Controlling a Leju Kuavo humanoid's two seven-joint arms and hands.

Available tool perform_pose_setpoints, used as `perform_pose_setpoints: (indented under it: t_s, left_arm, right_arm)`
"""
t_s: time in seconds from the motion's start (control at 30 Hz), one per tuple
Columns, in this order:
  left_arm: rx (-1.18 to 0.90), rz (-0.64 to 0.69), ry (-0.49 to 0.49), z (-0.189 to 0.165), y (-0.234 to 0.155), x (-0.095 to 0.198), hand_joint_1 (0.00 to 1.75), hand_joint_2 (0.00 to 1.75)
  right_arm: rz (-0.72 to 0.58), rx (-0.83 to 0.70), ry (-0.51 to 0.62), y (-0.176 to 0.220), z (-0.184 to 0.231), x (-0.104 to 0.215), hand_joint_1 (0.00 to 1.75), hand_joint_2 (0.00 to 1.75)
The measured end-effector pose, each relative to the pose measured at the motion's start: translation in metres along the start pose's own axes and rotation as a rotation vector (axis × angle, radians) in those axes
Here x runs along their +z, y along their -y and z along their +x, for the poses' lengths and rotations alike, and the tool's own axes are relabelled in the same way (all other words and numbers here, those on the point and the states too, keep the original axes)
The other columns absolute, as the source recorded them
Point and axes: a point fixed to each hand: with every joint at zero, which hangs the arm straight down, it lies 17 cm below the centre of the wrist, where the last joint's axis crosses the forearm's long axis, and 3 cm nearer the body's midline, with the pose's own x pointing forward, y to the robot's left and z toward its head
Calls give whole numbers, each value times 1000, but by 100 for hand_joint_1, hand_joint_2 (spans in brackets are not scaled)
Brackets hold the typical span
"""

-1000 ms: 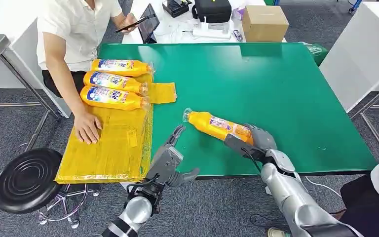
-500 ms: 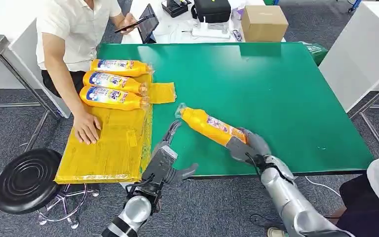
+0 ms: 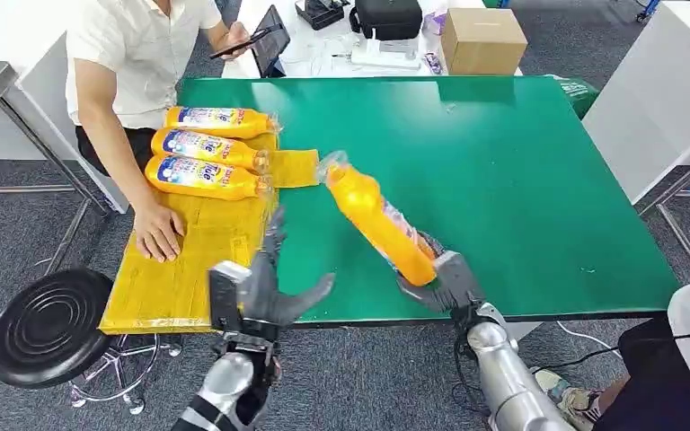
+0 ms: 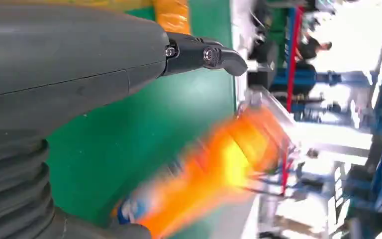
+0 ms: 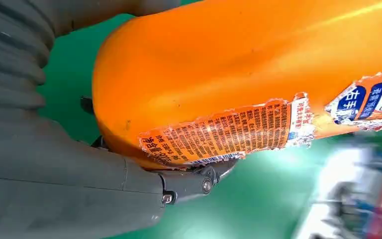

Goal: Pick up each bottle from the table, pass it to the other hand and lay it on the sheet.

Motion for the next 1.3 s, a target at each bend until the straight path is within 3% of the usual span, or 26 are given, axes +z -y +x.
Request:
perform_pose_setpoints:
  t_s: [0.33, 0.5, 0.63, 0.93, 1.3]
  left_arm:
    - [440, 3, -133, -19, -35, 24, 0, 175]
    - [581, 9, -114, -12, -49, 24, 0, 175]
    - [673, -67, -70, 5, -40, 23, 0, 175]
    - [613, -182, 43, 33, -20, 23, 0, 175]
    - [527, -218, 99, 44, -9, 25, 0, 175]
  right_arm:
    - [26, -149, 164, -31, 58, 7, 175, 175]
    - [80, -164, 231, -56, 85, 2, 175, 175]
    - [151, -139, 257, -87, 99, -3, 175, 175]
    - [309, -131, 308, -164, 131, -8, 175, 175]
    - [346, -138, 285, -183, 127, -6, 175, 175]
